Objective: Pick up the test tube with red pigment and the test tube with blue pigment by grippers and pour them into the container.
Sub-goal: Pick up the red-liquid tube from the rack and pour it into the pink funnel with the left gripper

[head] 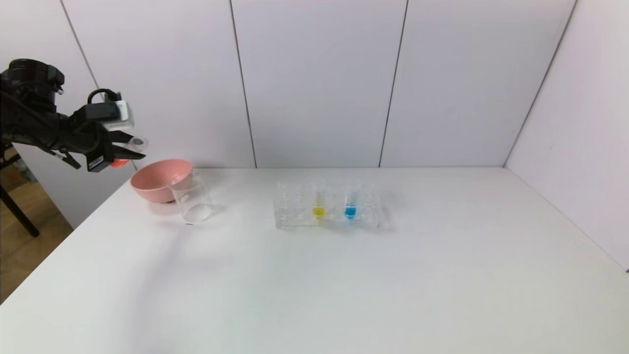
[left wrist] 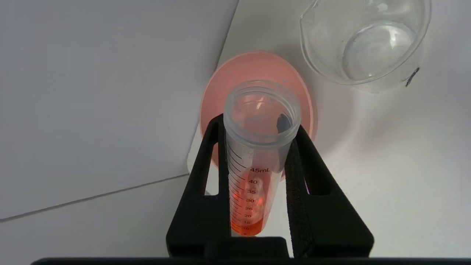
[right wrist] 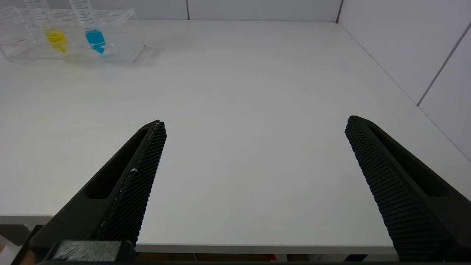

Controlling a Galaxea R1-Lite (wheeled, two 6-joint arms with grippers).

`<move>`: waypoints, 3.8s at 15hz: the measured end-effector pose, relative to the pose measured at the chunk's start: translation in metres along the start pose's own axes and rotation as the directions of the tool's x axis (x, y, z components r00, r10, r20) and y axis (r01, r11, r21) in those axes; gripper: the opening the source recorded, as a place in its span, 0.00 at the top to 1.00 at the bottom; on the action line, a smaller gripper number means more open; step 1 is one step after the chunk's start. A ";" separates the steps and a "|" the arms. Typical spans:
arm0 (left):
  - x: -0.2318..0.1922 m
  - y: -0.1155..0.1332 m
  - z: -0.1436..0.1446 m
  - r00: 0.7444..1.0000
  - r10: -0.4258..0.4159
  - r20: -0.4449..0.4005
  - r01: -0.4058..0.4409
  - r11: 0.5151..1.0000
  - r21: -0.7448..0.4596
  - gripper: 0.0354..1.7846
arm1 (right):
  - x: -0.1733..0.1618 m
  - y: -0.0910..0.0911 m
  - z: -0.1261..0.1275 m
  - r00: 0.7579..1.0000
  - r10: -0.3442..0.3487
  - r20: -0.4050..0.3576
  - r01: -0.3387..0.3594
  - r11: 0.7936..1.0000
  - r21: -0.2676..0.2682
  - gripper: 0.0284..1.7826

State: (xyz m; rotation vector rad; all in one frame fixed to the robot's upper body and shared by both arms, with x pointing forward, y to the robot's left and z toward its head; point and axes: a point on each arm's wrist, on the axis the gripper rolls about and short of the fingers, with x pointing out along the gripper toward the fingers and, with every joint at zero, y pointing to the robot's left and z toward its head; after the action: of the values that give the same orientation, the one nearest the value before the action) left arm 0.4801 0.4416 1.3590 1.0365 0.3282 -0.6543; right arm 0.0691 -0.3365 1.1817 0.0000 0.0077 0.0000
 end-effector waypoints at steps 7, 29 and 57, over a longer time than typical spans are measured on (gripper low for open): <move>0.016 -0.003 0.013 0.999 -0.021 -0.025 0.022 0.999 0.044 0.77 | 0.000 0.000 0.000 1.000 0.000 0.000 0.000 1.000 0.000 0.00; 0.027 -0.020 0.035 0.981 -0.144 -0.133 0.152 0.987 0.047 0.77 | 0.000 0.000 0.000 1.000 0.000 0.000 0.000 1.000 0.000 0.00; 0.047 -0.027 0.058 0.934 -0.093 -0.344 0.155 0.976 0.156 0.77 | 0.000 0.000 0.000 1.000 0.000 0.000 0.000 1.000 0.000 0.00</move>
State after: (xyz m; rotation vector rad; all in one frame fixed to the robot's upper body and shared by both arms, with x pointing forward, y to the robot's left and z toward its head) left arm 0.4963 0.3657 1.3430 1.3132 0.6454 -0.6285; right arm 0.0691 -0.3365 1.1817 0.0000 0.0077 0.0000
